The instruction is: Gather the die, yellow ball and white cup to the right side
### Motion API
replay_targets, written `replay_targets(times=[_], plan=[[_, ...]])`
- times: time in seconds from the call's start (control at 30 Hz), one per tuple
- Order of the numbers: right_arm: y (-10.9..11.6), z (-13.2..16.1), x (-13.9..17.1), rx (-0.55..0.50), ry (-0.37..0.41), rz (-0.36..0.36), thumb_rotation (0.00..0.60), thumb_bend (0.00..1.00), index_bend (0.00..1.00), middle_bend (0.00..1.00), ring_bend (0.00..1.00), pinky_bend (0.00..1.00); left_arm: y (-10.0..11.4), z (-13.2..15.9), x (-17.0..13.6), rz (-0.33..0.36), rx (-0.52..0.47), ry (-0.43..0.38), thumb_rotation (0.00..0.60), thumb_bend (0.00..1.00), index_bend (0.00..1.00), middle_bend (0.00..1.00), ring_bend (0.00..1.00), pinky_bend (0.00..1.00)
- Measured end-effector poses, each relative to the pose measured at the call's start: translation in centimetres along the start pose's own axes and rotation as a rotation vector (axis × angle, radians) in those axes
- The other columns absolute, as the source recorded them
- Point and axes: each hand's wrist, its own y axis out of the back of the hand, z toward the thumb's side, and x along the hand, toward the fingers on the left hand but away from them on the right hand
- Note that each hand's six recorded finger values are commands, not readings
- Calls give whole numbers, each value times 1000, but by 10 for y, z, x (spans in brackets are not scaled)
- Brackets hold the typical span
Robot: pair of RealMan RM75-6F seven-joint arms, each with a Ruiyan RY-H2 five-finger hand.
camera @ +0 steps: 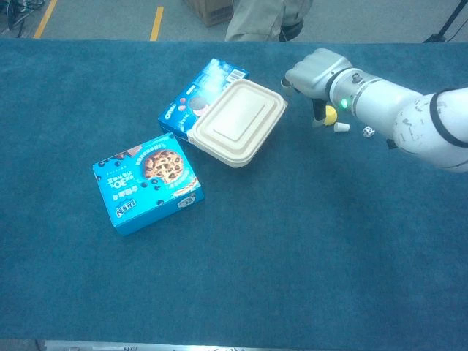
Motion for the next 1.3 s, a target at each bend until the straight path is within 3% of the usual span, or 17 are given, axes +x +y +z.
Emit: replay_targets(times=[0.4,0.93,1.1,1.3], plan=[[5,37,4,-46,90,16,600,89,288,316,219,358,2,-1,-5,7,-7,6,599,293,179,171,71,95],[33,104,20,-118,237,-23,600,89,288,316,219,358,7,-3,-13,22,-10,18,599,293,179,170,66,92],[33,102,22,-121,242,-22,600,88,288,316,219,358,7,-2,-13,20,-10,17,599,293,179,171,66,93],[33,75,20,-142,187,-38,600,87,288,316,220,358,7,0,-11,20,-10,11,599,293,179,171,66,92]])
